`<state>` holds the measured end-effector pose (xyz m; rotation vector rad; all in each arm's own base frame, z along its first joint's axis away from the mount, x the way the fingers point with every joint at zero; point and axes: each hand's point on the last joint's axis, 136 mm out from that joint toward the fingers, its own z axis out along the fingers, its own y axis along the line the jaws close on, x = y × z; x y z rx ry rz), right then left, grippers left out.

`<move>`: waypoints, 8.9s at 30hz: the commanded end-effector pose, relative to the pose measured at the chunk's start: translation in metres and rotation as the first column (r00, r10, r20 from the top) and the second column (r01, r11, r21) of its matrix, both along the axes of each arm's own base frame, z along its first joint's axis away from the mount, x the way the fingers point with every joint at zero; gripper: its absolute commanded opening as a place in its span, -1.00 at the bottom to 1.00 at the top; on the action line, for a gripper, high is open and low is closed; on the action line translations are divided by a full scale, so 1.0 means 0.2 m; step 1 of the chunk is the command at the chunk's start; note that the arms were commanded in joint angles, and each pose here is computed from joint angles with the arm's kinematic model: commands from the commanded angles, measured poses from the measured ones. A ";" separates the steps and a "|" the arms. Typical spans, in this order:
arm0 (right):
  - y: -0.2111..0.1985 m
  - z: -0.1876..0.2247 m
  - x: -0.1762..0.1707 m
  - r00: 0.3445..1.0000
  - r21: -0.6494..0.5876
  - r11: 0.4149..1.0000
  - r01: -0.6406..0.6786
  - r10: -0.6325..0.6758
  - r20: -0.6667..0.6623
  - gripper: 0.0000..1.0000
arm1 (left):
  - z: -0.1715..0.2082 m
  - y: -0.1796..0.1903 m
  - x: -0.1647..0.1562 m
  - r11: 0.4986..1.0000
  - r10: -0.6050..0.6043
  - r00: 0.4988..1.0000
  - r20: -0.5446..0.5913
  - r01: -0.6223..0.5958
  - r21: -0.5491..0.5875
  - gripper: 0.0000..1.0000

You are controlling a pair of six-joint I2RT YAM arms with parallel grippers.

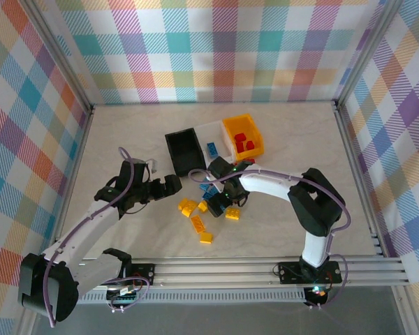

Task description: Sort the legos into containers by color

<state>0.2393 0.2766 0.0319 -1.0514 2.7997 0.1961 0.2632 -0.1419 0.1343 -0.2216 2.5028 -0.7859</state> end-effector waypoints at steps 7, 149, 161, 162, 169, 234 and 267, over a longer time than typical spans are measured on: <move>0.09 -0.02 0.03 0.999 0.006 1.000 -0.026 0.025 0.034 0.65 | -0.06 0.02 -0.02 1.000 0.008 0.999 -0.035 -0.008 0.021 0.98; -0.08 0.04 0.03 0.952 0.047 0.951 0.304 -0.305 0.012 0.44 | -0.10 -0.01 0.00 1.000 -0.012 0.998 -0.066 0.012 0.004 0.98; 0.04 0.01 0.13 0.939 0.056 0.938 0.342 -0.343 -0.005 0.82 | -0.11 0.01 -0.02 1.000 -0.009 0.998 -0.069 0.010 0.025 0.98; 0.05 0.01 0.14 0.936 0.052 0.935 0.352 -0.352 -0.004 0.81 | -0.12 0.01 -0.02 1.000 -0.008 0.997 -0.070 0.010 0.027 0.98; 0.07 -0.03 0.16 0.924 0.033 0.923 0.383 -0.383 -0.021 0.82 | -0.12 0.02 -0.03 0.999 -0.013 0.998 -0.066 0.016 0.039 0.98; 0.23 0.45 1.05 0.903 0.273 0.910 0.311 -0.373 0.215 -0.26 | -0.13 0.04 -0.05 0.998 -0.030 0.997 -0.075 0.034 0.060 0.98; 0.13 0.17 0.34 0.898 0.189 0.882 0.431 -0.439 0.003 0.29 | -0.08 0.02 -0.03 0.999 -0.002 0.999 -0.042 0.004 0.038 0.98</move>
